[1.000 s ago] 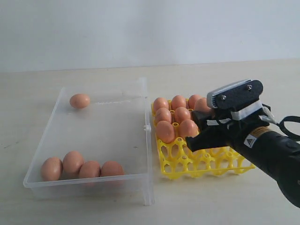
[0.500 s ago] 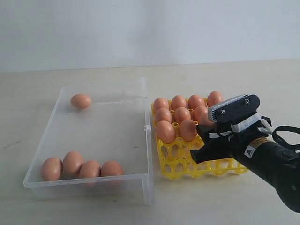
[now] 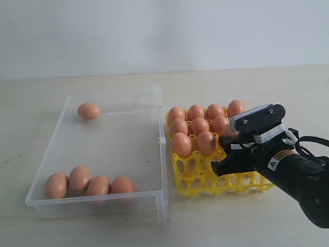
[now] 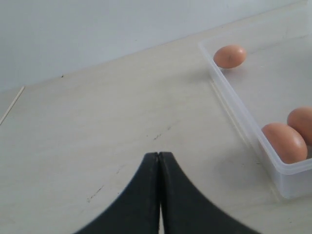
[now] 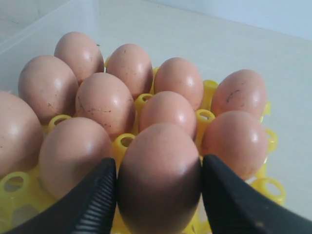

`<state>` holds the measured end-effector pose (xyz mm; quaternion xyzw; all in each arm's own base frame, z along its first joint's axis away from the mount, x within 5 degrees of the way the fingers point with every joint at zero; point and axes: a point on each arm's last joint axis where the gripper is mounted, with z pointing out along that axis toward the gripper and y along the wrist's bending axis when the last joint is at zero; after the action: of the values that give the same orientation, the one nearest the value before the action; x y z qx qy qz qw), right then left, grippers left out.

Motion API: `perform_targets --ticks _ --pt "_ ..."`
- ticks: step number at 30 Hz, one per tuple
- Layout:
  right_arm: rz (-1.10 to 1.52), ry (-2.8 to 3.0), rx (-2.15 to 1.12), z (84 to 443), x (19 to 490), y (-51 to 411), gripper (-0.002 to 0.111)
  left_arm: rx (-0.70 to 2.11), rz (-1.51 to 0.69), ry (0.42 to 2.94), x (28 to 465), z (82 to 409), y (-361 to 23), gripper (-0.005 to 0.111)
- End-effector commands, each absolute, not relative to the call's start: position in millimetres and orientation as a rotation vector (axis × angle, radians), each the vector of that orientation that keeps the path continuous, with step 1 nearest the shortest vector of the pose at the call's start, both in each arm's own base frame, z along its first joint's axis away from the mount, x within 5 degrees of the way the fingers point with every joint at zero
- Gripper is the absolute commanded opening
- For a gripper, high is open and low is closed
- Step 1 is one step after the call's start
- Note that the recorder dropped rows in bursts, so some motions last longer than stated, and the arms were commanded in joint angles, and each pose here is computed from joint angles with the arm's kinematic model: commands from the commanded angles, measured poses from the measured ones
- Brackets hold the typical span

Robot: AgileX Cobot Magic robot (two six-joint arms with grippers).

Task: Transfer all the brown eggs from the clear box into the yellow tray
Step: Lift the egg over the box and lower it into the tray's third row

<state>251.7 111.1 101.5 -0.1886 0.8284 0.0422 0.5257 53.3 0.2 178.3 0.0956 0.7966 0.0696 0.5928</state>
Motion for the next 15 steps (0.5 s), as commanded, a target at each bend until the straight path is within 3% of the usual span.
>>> perform_targets --ticks 1,3,7,12,15 --pt "0.114 1.954 -0.444 105 256 112 0.043 0.214 0.16 1.837 53 180 0 0.0" --pt "0.119 1.947 -0.444 106 258 113 0.054 0.214 0.16 1.837 53 180 0 0.0" --pt "0.121 1.948 -0.444 107 261 115 0.062 0.214 0.16 1.837 53 180 0 0.0" --pt "0.116 1.945 -0.454 109 261 115 0.064 0.214 0.16 1.837 53 180 0 0.0" --pt "0.118 1.896 -0.455 128 258 114 0.06 0.214 0.16 1.837 53 180 0 0.0"
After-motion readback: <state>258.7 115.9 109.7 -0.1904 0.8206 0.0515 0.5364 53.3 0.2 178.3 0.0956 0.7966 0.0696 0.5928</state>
